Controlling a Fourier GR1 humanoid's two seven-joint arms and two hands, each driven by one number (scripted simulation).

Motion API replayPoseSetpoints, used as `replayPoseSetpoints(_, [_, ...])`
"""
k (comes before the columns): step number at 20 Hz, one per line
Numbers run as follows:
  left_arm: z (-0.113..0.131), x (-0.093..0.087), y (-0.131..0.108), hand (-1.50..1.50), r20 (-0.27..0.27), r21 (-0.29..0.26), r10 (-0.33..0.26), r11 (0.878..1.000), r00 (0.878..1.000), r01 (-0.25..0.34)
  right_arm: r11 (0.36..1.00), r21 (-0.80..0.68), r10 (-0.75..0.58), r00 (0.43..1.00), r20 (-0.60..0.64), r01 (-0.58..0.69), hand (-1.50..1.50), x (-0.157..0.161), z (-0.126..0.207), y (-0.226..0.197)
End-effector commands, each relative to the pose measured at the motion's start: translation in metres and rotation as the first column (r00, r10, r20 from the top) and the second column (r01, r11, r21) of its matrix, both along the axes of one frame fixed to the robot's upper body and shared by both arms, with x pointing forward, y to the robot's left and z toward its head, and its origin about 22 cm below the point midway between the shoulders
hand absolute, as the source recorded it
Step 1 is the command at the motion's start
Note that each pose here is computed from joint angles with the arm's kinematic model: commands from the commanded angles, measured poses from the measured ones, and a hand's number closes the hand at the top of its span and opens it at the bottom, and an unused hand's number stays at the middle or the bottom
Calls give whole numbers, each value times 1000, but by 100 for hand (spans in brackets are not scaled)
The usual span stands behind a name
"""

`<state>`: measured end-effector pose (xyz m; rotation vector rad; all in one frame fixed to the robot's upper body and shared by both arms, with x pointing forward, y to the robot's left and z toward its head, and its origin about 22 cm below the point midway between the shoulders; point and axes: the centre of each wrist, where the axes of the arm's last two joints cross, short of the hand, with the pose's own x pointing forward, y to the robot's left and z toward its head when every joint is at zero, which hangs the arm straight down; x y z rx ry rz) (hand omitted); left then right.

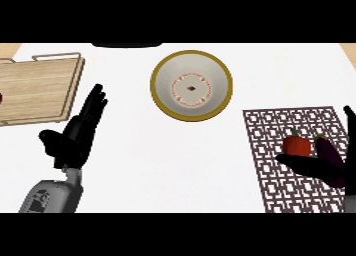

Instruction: Pick the bell pepper from the placemat and place it in the bowl

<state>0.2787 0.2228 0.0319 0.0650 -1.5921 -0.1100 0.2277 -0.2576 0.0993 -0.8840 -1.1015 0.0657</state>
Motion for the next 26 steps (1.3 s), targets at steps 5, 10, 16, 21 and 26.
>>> replayPoseSetpoints(5, [7, -15, -12, 0, 0, 0, -13, 1000, 1000, 13, 999, 49, 12, 1000, 22, -13, -150, 16, -2, -16])
replayPoseSetpoints(10, [5, 0, -8, 0, 5, 5, 4, 1000, 1000, -4, 992, 109, 46, 994, 102, -57, -150, -30, -19, -2])
replayPoseSetpoints(16, [-7, -6, 0, 0, -7, -2, -1, 1000, 1000, 1, 988, 144, 28, 989, 144, -49, -150, -22, -11, 1])
replayPoseSetpoints(21, [22, -7, -12, 0, -2, 24, 12, 1000, 1000, -12, 979, 199, 14, 992, 124, -39, -150, -31, -53, -22])
replayPoseSetpoints(26, [-11, -3, 6, 0, -10, -19, 9, 1000, 1000, -9, 971, 236, 0, 991, 136, -32, -150, -16, -57, 9])
